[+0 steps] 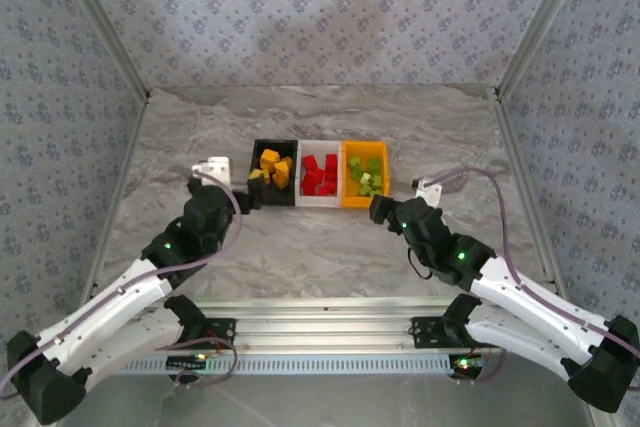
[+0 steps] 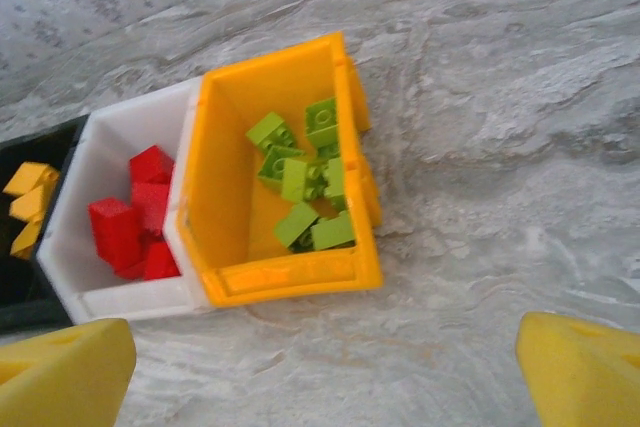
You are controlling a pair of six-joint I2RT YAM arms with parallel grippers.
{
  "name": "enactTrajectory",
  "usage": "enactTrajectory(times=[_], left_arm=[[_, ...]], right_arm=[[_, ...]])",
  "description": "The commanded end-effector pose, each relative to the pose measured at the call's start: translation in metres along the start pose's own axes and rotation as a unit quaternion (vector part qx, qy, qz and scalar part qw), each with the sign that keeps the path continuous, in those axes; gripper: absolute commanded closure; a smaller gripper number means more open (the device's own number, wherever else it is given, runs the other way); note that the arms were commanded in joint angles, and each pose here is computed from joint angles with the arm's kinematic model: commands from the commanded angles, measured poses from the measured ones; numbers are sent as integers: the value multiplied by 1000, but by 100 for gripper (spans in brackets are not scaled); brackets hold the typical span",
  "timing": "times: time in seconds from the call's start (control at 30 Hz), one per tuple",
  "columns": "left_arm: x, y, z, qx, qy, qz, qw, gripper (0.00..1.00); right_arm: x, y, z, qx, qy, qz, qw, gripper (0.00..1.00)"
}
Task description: Sort the legos into containers by color
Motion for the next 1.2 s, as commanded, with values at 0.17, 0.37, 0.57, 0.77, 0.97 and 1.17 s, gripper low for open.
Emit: enactTrajectory(times=[0.17,0.37,0.57,0.77,0.97,1.17], left_arm=[[64,67,74,1,-215,107,971,0],[99,77,66,60,-160,93,981,1],[135,83,60,108,-91,96,985,0],[141,92,58,42,-49,101,993,1],[148,99,54,59,-41,78,994,1],[151,118,64,20,-9,51,998,1]], right_arm=[[12,-5,-26,-22,54,-39,998,0],[19,2,-41,-22,58,-50,997,0],[20,10,-55,-1,43,-68,997,0],[19,7,-60,-8,39,-77,996,0],[23,6,-63,-27,48,-83,995,0],[25,1,-67,-45,57,-101,992,0]])
Point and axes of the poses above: each hand's point on the last joint's axis, 136 mm out from that joint toward the fingers, its own x axis out along the fingers, its own z axis along the line the jaws close on, y = z × x, the point moved 9 cm from there along -x, back along the fingers, and after that the axes turned 9 degrees about x, right-handed, at the moved point
